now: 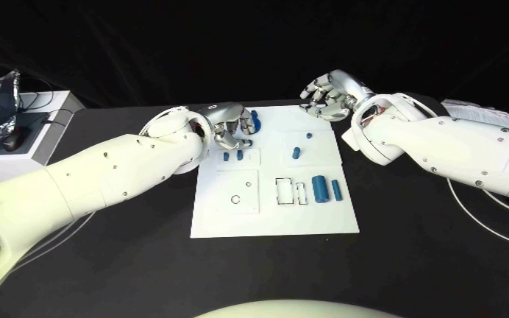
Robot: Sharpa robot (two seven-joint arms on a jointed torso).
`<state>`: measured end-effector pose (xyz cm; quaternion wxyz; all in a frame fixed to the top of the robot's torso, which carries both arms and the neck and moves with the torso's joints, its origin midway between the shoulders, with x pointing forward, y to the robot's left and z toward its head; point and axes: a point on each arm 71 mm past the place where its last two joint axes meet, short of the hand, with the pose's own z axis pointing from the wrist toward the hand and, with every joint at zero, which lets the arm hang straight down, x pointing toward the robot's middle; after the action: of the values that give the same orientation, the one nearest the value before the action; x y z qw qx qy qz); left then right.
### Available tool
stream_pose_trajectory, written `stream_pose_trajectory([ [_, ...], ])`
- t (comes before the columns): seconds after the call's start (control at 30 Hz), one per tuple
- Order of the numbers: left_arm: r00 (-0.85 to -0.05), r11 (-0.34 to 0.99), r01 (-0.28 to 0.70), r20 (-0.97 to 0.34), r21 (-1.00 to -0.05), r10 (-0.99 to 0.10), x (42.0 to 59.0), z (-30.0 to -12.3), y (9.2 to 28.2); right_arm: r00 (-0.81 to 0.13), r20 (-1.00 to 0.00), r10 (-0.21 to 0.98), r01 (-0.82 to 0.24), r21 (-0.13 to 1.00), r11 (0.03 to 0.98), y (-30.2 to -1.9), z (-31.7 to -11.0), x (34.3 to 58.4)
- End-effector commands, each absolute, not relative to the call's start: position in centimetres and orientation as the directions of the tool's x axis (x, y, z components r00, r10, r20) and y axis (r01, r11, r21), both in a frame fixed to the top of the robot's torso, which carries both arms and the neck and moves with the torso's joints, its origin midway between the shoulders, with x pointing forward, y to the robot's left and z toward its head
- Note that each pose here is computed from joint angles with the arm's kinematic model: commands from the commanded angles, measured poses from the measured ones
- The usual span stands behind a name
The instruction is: Assemble the parts on the task board
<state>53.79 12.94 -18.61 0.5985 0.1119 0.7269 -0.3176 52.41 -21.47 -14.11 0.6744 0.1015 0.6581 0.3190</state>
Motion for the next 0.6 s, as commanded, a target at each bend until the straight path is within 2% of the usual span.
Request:
stream_pose_trajectory([
  [0.03,-0.242,0.784,0.562,-0.959,-0.263,-0.148,53.82,-18.79,12.58,-0.067,-0.82,0.569,-0.315,0.558,0.767,-21.25,-14.0,52.32],
  [0.6,-0.266,0.808,0.545,-0.96,-0.225,-0.089,54.11,-19.53,11.97,-0.07,-0.819,0.569,-0.318,0.559,0.766,-21.14,-13.96,52.14],
])
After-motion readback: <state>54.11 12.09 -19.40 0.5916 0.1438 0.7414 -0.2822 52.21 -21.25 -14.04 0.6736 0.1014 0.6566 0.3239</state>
